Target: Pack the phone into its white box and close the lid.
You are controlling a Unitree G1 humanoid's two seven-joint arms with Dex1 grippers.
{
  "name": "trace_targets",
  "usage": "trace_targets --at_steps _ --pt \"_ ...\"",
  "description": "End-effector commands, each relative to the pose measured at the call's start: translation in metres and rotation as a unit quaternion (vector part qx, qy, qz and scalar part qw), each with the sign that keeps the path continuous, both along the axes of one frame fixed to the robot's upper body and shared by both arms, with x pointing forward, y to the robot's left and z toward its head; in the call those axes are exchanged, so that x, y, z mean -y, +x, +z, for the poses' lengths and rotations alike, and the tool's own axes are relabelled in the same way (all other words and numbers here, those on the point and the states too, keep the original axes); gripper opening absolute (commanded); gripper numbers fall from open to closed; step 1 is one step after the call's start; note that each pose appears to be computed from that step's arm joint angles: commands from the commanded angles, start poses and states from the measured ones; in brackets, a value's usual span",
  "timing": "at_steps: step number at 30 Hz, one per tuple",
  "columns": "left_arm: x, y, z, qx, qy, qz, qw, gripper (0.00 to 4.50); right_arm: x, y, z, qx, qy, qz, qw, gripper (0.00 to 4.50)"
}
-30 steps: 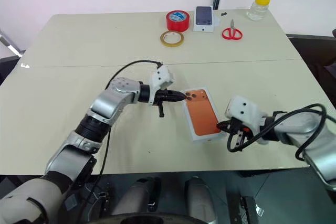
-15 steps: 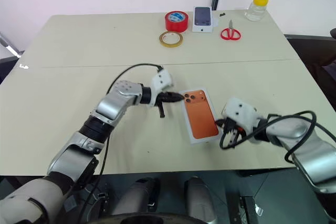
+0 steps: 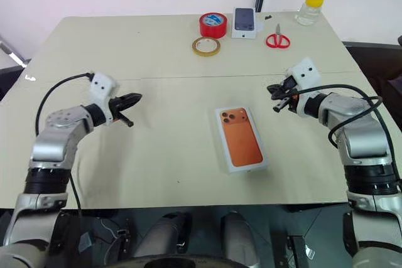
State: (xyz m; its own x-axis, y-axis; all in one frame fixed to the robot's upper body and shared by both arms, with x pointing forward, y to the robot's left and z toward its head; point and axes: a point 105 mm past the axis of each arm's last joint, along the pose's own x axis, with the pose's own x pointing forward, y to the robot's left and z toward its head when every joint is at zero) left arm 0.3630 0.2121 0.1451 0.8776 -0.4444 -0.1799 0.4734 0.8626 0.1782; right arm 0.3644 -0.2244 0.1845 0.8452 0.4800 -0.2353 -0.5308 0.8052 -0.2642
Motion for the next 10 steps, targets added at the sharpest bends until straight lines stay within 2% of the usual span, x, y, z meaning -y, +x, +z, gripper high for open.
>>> trace_targets --at_steps 1,10 --pt "-0.013 -0.011 0.013 0.030 -0.007 0.031 0.999 0.00 0.002 0.001 0.014 0.029 0.006 0.011 0.999 0.04" --pt "-0.016 -0.024 0.006 0.023 -0.013 0.055 0.998 0.00 -0.010 -0.009 0.006 -0.002 0.026 0.068 0.997 0.04"
